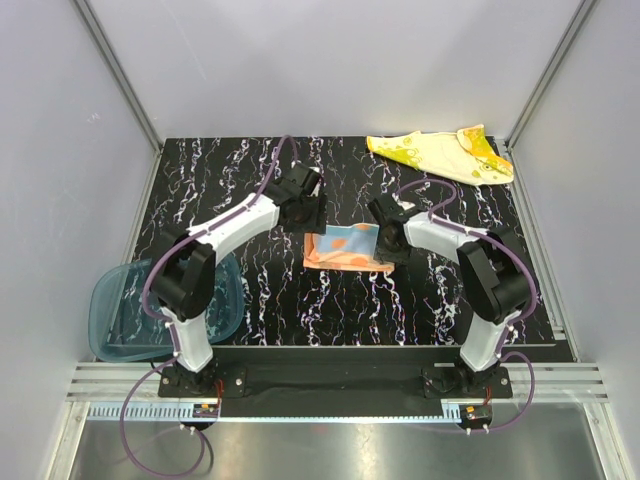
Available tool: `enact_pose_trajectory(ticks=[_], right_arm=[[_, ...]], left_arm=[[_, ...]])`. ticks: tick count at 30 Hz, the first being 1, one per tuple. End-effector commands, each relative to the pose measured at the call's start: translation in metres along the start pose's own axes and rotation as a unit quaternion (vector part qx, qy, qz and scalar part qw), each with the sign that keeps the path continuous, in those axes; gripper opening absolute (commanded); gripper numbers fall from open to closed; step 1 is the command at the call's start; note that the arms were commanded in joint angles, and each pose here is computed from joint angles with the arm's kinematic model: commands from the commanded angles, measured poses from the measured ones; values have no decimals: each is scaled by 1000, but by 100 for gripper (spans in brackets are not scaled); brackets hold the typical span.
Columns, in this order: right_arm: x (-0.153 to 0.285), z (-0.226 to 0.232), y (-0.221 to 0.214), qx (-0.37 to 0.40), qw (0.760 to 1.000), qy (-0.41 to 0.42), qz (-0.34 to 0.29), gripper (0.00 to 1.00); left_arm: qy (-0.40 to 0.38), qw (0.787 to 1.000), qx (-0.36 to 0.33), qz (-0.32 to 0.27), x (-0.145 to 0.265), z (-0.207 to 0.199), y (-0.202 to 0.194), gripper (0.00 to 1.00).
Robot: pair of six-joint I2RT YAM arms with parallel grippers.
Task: Roll the towels
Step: Fold the towel
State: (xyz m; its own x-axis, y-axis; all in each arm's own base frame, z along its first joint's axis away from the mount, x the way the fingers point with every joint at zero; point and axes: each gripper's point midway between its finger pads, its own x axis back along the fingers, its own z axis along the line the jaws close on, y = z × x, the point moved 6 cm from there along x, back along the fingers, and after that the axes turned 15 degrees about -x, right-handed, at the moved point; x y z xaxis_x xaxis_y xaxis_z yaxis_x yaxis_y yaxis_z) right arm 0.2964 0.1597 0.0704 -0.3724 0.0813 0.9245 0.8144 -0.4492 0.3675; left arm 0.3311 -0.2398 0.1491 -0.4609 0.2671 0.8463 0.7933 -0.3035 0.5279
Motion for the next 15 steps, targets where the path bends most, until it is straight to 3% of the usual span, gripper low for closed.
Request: enact_pose_trajectory(ticks=[1, 10, 15], right_arm=[[-12, -9, -12, -2, 1000, -6, 18, 49], [-14, -14, -20, 0, 999, -4, 32, 48], [-13, -15, -21, 1, 999, 0, 34, 48]], left_arm=[[-21, 999, 4, -31, -9, -10, 16, 62], [-10, 1000, 12, -6, -36, -13, 9, 56], [-14, 1000, 13, 10, -49, -14, -1, 44]])
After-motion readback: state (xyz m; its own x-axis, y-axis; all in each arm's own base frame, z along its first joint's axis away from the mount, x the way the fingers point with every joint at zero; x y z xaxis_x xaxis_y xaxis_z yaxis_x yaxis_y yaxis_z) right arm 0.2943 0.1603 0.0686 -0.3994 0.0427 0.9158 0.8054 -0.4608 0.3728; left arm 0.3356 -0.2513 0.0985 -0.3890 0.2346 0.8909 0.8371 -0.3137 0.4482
